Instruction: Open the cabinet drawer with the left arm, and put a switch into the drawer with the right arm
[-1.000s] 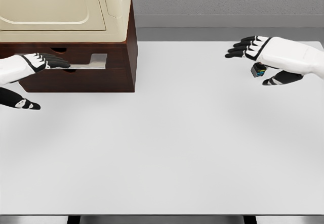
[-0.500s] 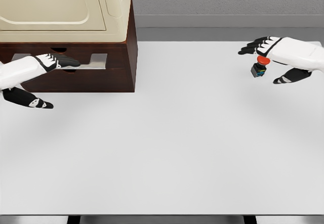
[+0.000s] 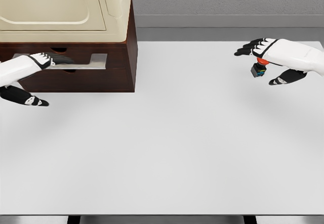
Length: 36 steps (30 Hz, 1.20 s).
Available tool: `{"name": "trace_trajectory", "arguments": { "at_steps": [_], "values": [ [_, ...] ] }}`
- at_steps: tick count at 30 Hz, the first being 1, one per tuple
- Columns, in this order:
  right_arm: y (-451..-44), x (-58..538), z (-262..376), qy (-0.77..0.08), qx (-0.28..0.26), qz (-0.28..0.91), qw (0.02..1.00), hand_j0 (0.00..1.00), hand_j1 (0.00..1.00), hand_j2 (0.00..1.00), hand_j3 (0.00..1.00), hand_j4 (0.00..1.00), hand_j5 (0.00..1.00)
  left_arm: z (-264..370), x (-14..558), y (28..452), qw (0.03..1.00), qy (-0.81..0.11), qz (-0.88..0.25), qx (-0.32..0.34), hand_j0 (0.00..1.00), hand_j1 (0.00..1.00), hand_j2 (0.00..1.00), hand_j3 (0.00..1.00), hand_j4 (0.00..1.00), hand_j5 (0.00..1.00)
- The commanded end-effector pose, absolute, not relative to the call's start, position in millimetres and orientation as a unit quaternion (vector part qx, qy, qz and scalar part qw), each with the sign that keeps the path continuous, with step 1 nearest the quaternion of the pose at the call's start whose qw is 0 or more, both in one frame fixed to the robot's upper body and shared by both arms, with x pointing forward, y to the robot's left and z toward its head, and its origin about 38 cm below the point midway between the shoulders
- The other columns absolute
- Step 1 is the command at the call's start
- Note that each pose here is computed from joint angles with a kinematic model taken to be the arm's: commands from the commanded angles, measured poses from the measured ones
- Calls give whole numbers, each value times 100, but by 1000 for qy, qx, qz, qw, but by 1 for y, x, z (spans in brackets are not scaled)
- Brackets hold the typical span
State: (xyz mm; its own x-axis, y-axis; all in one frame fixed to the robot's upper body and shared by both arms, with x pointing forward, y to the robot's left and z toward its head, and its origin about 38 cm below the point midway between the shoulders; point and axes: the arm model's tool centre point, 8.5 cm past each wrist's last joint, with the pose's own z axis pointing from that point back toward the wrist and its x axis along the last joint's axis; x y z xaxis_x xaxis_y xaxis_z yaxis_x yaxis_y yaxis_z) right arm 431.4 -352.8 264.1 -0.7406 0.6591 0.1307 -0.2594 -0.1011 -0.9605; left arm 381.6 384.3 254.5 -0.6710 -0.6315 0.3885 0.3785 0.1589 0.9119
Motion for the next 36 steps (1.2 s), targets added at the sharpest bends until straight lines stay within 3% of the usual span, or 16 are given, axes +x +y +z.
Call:
{"name": "trace_trajectory", "arguments": {
  "at_steps": [1,36],
  "values": [
    [-353,431,265,-592,-169,720,320,100,100,100,100,100,100,254,383,388,399,-651,-637,99,100,100,100,100,100,100],
    [-347,433,263,-598,-164,718,317,100,100,100,100,100,100,228,400,386,423,-661,-613,92,100,100,100,100,100,100]
  ]
}}
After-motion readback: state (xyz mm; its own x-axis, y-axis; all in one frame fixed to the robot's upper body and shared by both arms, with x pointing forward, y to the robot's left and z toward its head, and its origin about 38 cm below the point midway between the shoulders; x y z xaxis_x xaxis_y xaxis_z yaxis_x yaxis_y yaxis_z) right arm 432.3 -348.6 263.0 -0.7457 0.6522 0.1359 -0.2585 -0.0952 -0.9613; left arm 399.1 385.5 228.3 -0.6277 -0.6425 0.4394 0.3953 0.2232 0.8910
